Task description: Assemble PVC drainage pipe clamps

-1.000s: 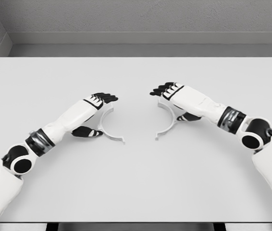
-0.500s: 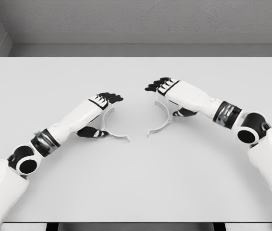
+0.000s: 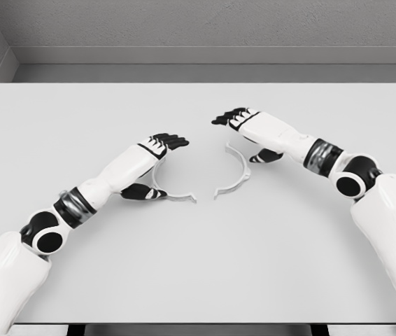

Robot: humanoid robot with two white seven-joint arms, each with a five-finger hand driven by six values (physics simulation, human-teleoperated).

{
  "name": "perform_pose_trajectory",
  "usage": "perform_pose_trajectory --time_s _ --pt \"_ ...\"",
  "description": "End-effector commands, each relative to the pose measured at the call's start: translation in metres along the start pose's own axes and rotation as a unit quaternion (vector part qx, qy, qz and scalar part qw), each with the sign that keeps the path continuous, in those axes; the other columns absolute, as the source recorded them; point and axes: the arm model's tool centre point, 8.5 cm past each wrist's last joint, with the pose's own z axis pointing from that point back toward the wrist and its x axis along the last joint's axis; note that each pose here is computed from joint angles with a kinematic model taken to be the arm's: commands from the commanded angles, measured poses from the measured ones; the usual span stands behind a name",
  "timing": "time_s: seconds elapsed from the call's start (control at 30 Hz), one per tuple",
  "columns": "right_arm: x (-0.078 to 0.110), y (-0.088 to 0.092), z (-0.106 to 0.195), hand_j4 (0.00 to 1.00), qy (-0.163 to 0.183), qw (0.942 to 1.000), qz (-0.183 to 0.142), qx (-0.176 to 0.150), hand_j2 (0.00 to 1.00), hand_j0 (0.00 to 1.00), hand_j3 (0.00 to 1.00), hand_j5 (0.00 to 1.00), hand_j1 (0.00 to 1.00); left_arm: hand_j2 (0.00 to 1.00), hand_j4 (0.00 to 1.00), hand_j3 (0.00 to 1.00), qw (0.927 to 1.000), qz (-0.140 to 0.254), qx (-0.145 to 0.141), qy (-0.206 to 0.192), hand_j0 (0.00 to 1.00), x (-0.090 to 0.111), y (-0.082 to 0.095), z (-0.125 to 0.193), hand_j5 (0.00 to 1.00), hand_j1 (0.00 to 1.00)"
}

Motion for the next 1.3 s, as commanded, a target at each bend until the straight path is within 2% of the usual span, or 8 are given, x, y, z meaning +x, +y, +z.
perform_pose_trajectory --time_s 0.0,0.17,0.27,0.33,0.47,0.77,1.03,1.27 --pt "-0.002 0.004 -0.001 1.00 0.003 1.0000 -0.009 0.001 1.00 1.00 1.00 1.00 1.00 1.00 1.00 1.00 1.0000 0.002 0.002 -0.003 1.00 0.002 0.000 -0.001 1.00 1.00" --pt "-0.006 0.007 -0.004 1.00 0.009 0.9998 -0.016 0.005 1.00 1.00 1.00 1.00 1.00 1.00 1.00 1.00 1.0000 -0.002 0.006 0.003 1.00 -0.003 0.007 0.004 1.00 1.00" --pt "-0.009 0.009 -0.004 1.00 0.013 0.9997 -0.020 0.009 1.00 1.00 1.00 1.00 1.00 1.00 1.00 1.00 0.9997 -0.021 -0.003 0.009 1.00 -0.010 0.019 0.016 1.00 1.00" --pt "-0.007 0.010 -0.007 1.00 0.009 0.9997 -0.017 0.013 1.00 1.00 1.00 1.00 1.00 1.00 1.00 1.00 0.9992 -0.032 -0.012 0.019 1.00 -0.017 0.025 0.025 1.00 1.00" --pt "0.001 0.011 -0.014 1.00 -0.002 0.9998 -0.019 0.011 1.00 1.00 1.00 1.00 1.00 1.00 1.00 1.00 0.9988 -0.038 -0.007 0.030 1.00 -0.024 0.032 0.031 1.00 1.00" --pt "0.015 0.004 -0.021 1.00 -0.021 0.9997 -0.008 0.008 1.00 1.00 1.00 1.00 1.00 1.00 1.00 1.00 0.9989 -0.024 -0.017 0.037 1.00 -0.028 0.016 0.025 1.00 1.00" --pt "0.018 0.002 -0.022 1.00 -0.025 0.9997 -0.006 0.007 1.00 1.00 1.00 1.00 1.00 1.00 1.00 1.00 0.9992 -0.016 -0.013 0.033 1.00 -0.024 0.011 0.019 1.00 1.00" --pt "0.030 0.000 -0.035 1.00 -0.041 0.9991 -0.008 0.004 1.00 1.00 1.00 1.00 1.00 1.00 1.00 1.00 0.9996 -0.008 -0.007 0.027 1.00 -0.019 0.006 0.012 1.00 1.00"
